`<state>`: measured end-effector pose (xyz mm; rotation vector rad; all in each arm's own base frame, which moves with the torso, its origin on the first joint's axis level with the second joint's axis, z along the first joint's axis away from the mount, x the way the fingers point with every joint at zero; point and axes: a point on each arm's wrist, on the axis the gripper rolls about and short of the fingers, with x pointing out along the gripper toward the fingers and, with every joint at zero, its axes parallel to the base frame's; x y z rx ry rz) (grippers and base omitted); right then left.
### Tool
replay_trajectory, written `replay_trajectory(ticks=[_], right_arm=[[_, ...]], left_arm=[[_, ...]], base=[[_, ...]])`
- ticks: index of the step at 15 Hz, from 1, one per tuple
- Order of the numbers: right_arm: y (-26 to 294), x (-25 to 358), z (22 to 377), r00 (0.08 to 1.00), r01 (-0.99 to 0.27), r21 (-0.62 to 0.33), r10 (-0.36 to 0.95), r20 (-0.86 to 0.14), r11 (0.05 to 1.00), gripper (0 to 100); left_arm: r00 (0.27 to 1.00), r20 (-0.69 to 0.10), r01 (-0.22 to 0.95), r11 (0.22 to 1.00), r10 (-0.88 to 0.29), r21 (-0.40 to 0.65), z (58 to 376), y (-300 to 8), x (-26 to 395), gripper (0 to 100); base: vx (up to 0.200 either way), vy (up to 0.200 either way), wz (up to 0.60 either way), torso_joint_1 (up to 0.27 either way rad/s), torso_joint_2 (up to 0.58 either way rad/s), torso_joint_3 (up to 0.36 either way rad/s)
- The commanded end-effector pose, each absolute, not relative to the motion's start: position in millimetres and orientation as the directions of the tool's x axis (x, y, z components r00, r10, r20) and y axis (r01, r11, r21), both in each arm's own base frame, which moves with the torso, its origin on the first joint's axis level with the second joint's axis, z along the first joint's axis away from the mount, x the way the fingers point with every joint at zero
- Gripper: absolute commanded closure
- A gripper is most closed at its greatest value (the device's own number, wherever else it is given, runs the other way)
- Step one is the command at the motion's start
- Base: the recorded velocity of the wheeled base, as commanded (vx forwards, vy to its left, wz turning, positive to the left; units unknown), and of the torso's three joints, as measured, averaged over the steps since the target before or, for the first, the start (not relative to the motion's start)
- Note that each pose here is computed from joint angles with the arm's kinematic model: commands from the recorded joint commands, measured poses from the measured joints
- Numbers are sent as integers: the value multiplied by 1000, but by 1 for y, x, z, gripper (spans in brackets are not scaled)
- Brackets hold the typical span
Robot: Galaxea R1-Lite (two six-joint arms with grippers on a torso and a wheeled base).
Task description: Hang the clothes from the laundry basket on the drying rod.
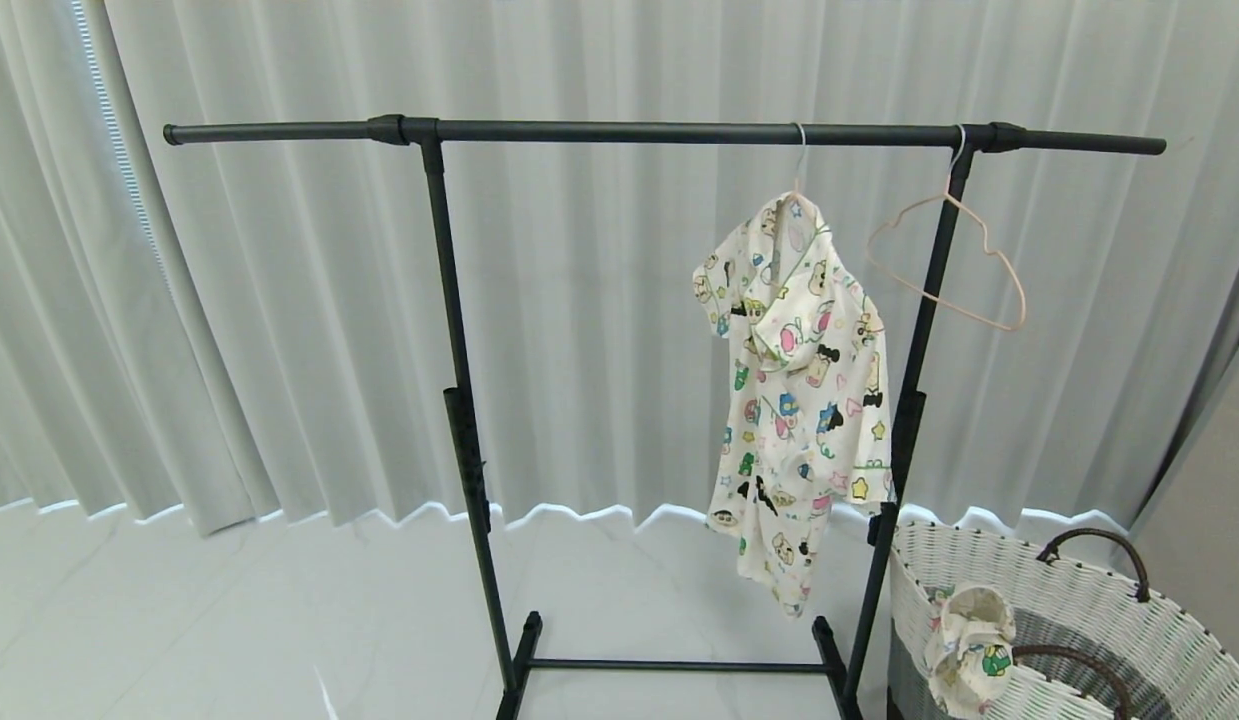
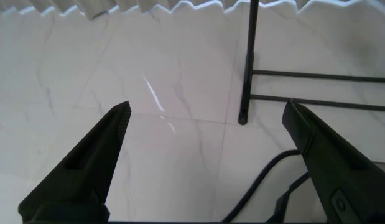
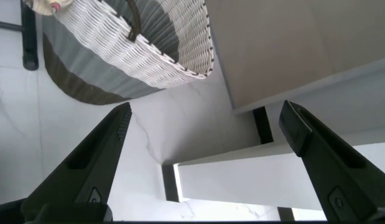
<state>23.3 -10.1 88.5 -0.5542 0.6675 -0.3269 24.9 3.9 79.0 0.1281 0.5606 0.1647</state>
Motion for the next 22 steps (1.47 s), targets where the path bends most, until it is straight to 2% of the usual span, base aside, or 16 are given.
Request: replay_trajectory(ticks=[1,9,18,22], right_arm=[[-10,25,88,735,100,-582,-454,-503,807,0],[-10,23,89,742,108,-580,-454,-493,807,0],[-9,24,88,762,62,-553,-397,-512,831,0],[-7,25,88,783,11,-514,-327,-529,857,0]], left_arm=[[855,-486,-111,979,181,169,80,4,22,0],[863,-475,-95,979,171,180,80,4,21,0],[864,-477,-83,981,159,176,80,3,21,0],[867,-473,-83,981,158,176,80,3,20,0]], base=[[0,-200,0,-17,32,22],[25,-200,0,1,5,4],[200,0,0,0,2,5],[0,0,0,0,0,0]])
